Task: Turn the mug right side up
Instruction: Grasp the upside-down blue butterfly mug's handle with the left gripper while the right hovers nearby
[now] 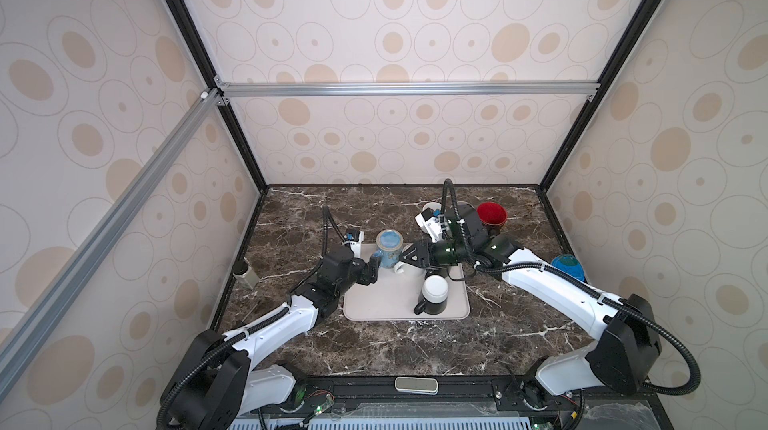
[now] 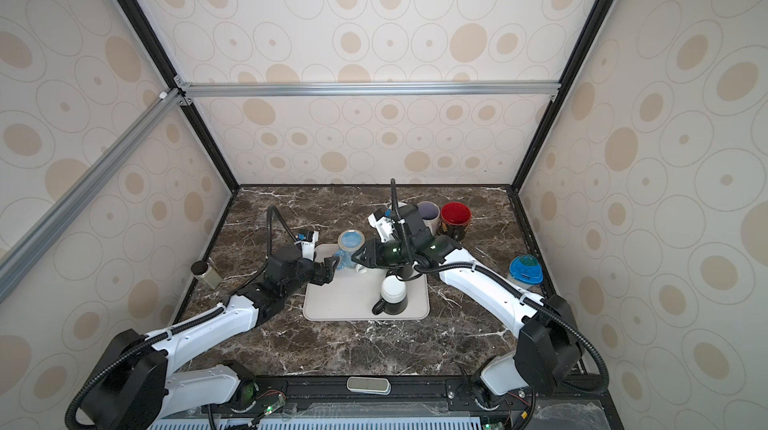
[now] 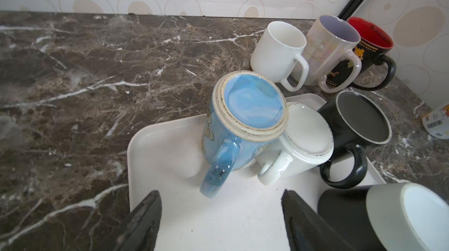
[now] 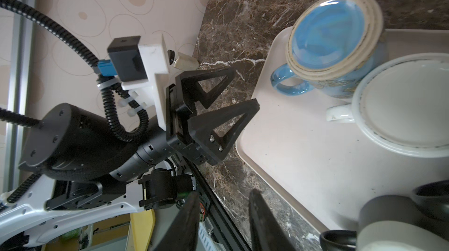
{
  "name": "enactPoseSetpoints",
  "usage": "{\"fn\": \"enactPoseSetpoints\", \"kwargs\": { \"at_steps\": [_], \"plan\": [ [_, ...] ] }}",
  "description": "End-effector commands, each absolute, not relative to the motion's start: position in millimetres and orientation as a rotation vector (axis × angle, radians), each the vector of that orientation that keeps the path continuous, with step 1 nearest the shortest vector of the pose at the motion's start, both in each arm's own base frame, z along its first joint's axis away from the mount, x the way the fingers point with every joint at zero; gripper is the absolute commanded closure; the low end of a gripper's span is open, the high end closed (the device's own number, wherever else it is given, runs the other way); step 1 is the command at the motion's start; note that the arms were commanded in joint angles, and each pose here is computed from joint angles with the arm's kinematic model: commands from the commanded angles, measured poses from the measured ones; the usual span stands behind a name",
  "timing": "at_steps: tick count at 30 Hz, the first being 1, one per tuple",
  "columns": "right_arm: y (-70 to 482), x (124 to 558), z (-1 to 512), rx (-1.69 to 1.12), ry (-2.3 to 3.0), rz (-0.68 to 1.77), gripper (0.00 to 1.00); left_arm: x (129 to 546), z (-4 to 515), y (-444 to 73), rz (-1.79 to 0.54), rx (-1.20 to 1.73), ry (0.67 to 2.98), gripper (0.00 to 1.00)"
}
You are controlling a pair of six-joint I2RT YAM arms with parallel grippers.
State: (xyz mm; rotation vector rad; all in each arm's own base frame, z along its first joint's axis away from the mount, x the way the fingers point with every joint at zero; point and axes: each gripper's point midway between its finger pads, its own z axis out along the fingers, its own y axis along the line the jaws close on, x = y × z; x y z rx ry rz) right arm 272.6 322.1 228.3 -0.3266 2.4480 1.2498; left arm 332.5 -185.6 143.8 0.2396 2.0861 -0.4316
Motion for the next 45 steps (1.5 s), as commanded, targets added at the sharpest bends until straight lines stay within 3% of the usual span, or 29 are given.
{"fn": "enactPoseSetpoints", "kwargs": {
  "at_steps": [1, 14, 24, 30, 45],
  "plan": [
    [311.4, 275.6, 225.7, -0.335, 2.447, 1.151, 0.64, 342.4, 151.3, -198.4, -0.416, 0.342, 2.079, 0.31],
    [292.0, 280.1, 205.8, -0.315, 2.480, 0.977, 0.64, 354.4, 120.9, -220.8, -0.468, 0.413, 2.149, 0.36],
    [287.1, 278.0, 200.8, -0.297, 2.483, 0.959, 0.64, 341.4, 116.8, -230.8, -0.594, 0.411, 2.162, 0.49],
    [283.7, 278.5, 199.9, -0.294, 2.479, 0.934, 0.64, 352.9, 111.1, -214.4, -0.447, 0.361, 2.197, 0.46],
    [280.9, 276.9, 194.2, -0.280, 2.479, 0.911, 0.64, 371.9, 94.4, -207.1, -0.290, 0.366, 2.264, 0.53]
  ]
}}
